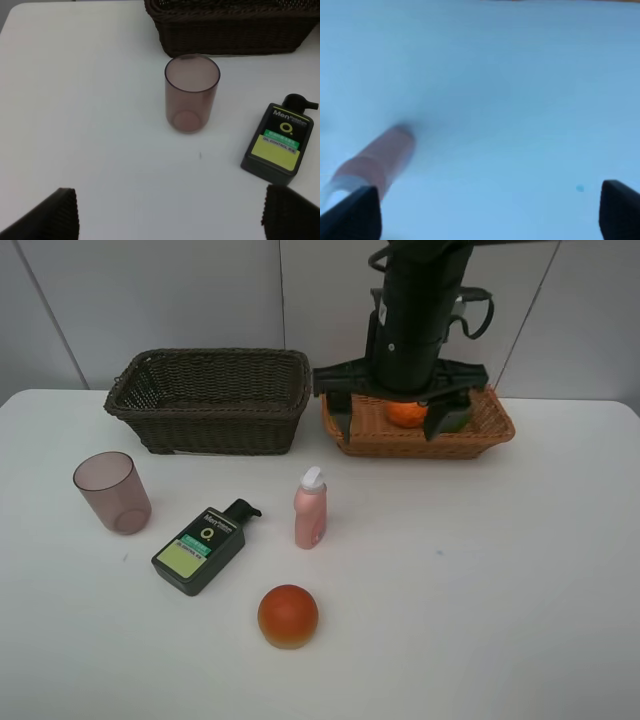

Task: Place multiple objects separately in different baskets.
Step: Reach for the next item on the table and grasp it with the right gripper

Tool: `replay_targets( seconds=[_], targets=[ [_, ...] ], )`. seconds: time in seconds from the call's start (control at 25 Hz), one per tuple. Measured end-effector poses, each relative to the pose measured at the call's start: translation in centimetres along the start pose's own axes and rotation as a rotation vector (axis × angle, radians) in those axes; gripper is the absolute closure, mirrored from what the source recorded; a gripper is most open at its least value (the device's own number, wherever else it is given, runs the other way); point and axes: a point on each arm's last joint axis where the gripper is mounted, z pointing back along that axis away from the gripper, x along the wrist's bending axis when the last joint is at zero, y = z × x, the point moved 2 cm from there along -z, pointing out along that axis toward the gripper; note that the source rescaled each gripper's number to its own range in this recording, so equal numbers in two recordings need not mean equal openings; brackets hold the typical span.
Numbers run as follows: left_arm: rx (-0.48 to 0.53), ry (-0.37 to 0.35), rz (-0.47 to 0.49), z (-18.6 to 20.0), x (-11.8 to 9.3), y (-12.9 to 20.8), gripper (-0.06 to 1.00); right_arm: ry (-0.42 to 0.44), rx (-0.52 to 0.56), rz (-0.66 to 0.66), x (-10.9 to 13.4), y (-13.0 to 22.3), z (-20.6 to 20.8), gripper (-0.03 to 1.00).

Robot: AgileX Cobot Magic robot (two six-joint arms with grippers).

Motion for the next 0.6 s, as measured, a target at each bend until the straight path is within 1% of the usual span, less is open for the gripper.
replay_targets(
  seconds=[0.12, 0.2, 0.48, 0.6],
  targets=[
    [0.000, 0.000, 0.000, 0.0, 0.0, 0.0, -0.01, -0.037, -0.034, -0.031, 1.7, 0.7, 0.5, 0.06],
    [0.000, 0.000, 0.000, 0.0, 0.0, 0.0, -0.01, -0.048, -0.046, -0.067, 2.4, 1.0, 0.5, 0.06],
    [0.000, 0.000, 0.000, 0.0, 0.0, 0.0, -0.01, -0.066, -0.043, -0.141, 5.1, 2.0, -1.5, 0.06],
    [0.000, 0.000, 0.000, 0.0, 0.0, 0.0, -0.01, -0.071, -0.035, -0.163, 5.7, 2.1, -2.6, 0.06]
  ],
)
